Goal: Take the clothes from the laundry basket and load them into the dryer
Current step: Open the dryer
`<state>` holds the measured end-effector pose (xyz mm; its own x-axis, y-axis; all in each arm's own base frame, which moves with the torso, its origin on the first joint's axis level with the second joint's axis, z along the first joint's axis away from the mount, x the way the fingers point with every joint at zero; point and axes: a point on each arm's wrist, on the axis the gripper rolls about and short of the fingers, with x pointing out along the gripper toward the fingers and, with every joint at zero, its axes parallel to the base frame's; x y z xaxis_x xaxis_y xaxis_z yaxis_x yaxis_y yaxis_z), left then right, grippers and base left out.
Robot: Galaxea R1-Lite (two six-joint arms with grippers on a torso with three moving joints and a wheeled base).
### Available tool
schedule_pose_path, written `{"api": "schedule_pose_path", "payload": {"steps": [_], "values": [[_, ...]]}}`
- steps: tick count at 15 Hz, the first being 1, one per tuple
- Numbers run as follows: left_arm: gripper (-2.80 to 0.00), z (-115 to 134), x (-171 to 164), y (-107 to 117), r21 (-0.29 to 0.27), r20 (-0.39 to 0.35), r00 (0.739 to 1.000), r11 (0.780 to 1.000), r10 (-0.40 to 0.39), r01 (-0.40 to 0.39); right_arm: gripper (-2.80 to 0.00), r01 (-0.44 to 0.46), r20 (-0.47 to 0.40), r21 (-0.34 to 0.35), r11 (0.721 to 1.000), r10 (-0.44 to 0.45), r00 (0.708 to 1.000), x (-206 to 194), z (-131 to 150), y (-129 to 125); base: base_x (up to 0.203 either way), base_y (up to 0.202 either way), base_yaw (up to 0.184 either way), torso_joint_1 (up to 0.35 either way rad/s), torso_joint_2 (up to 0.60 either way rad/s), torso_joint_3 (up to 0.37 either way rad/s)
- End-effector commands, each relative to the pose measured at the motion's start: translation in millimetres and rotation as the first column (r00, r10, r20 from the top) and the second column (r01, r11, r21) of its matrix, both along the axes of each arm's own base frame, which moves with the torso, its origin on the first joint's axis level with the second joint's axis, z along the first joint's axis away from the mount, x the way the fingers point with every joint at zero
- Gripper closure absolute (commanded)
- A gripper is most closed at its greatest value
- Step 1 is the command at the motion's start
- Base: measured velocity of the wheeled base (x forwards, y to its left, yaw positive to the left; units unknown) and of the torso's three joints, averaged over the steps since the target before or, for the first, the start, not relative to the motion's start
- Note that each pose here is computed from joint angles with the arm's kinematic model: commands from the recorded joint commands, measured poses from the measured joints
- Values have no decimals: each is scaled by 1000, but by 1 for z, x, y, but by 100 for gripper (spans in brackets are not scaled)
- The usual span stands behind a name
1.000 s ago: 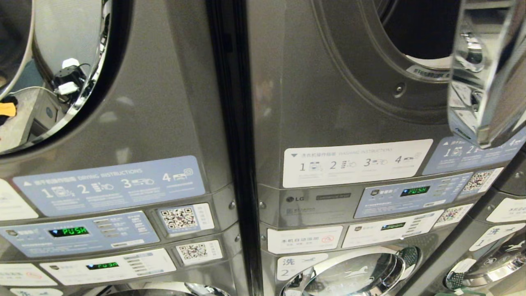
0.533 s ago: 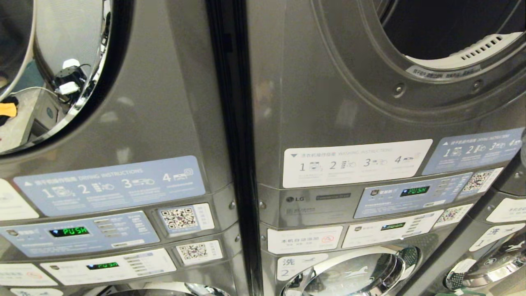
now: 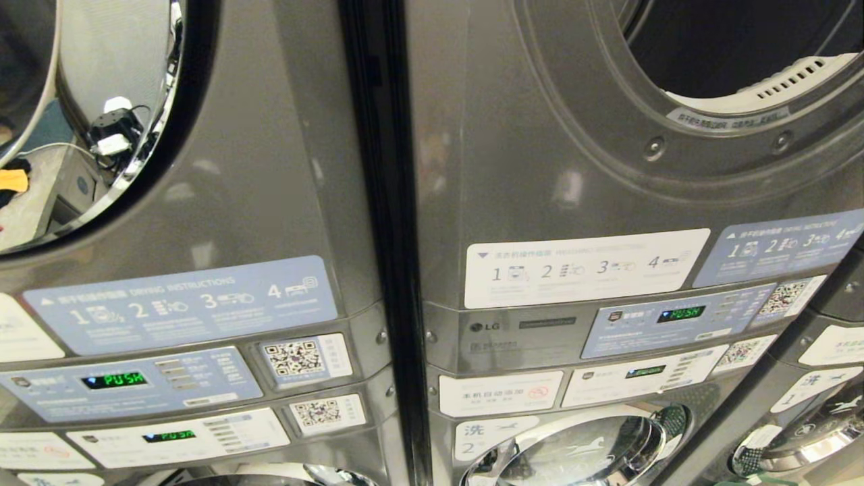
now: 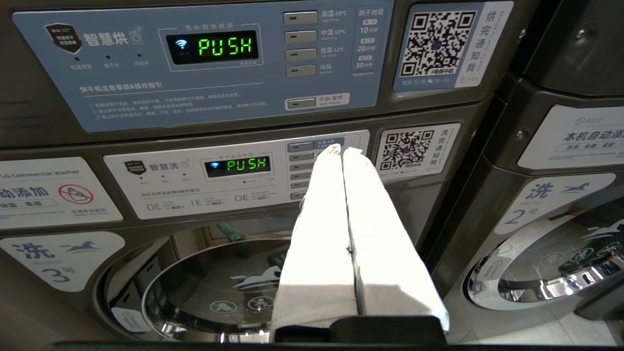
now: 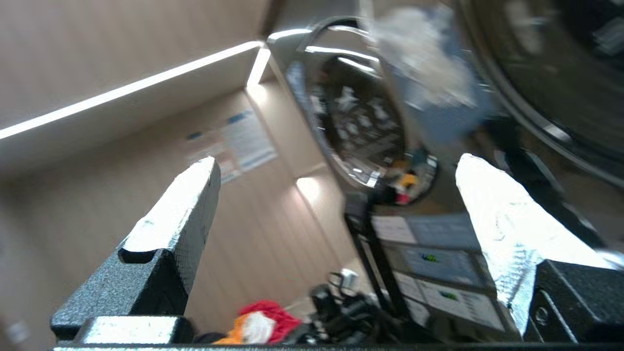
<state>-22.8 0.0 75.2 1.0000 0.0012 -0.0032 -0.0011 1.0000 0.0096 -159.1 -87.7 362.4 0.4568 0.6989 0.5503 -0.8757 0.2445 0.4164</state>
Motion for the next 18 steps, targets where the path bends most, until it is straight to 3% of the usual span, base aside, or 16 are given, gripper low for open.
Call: {"api": "schedule_pose_path", "payload": {"steps": [1, 3, 5, 7, 9, 13, 15, 18], "values": [[0, 0, 0, 0, 0, 0, 1000, 1000, 0, 0, -280, 57, -16, -15, 998, -57, 998, -4, -30, -1, 0, 0, 0, 0, 0, 0], [0, 0, 0, 0, 0, -1, 1000, 1000, 0, 0, -280, 70, -58, -85, 994, -75, 996, 10, -43, 9, 0, 0, 0, 0, 0, 0], [0, 0, 0, 0, 0, 0, 1000, 1000, 0, 0, -280, -70, -29, -191, 979, 66, 997, 15, -49, 16, 0, 0, 0, 0, 0, 0], [0, 0, 0, 0, 0, -1, 1000, 1000, 0, 0, -280, -213, -46, -280, 936, 209, 977, 23, -57, 24, 0, 0, 0, 0, 0, 0], [0, 0, 0, 0, 0, 0, 1000, 1000, 0, 0, -280, -282, -117, -333, 900, 257, 959, 40, -72, 35, 0, 0, 0, 0, 0, 0], [0, 0, 0, 0, 0, 0, 1000, 1000, 0, 0, -280, -281, -172, -500, 819, 223, 959, 82, -121, 61, 0, 0, 0, 0, 0, 0], [0, 0, 0, 0, 0, -1, 1000, 1000, 0, 0, -280, -252, -135, -593, 765, 213, 968, 96, -145, 69, 0, 0, 0, 0, 0, 0], [0, 0, 0, 0, 0, -1, 1000, 1000, 0, 0, -280, -222, -98, -658, 720, 211, 973, 104, -162, 73, 0, 0, 0, 0, 0, 0]]}}
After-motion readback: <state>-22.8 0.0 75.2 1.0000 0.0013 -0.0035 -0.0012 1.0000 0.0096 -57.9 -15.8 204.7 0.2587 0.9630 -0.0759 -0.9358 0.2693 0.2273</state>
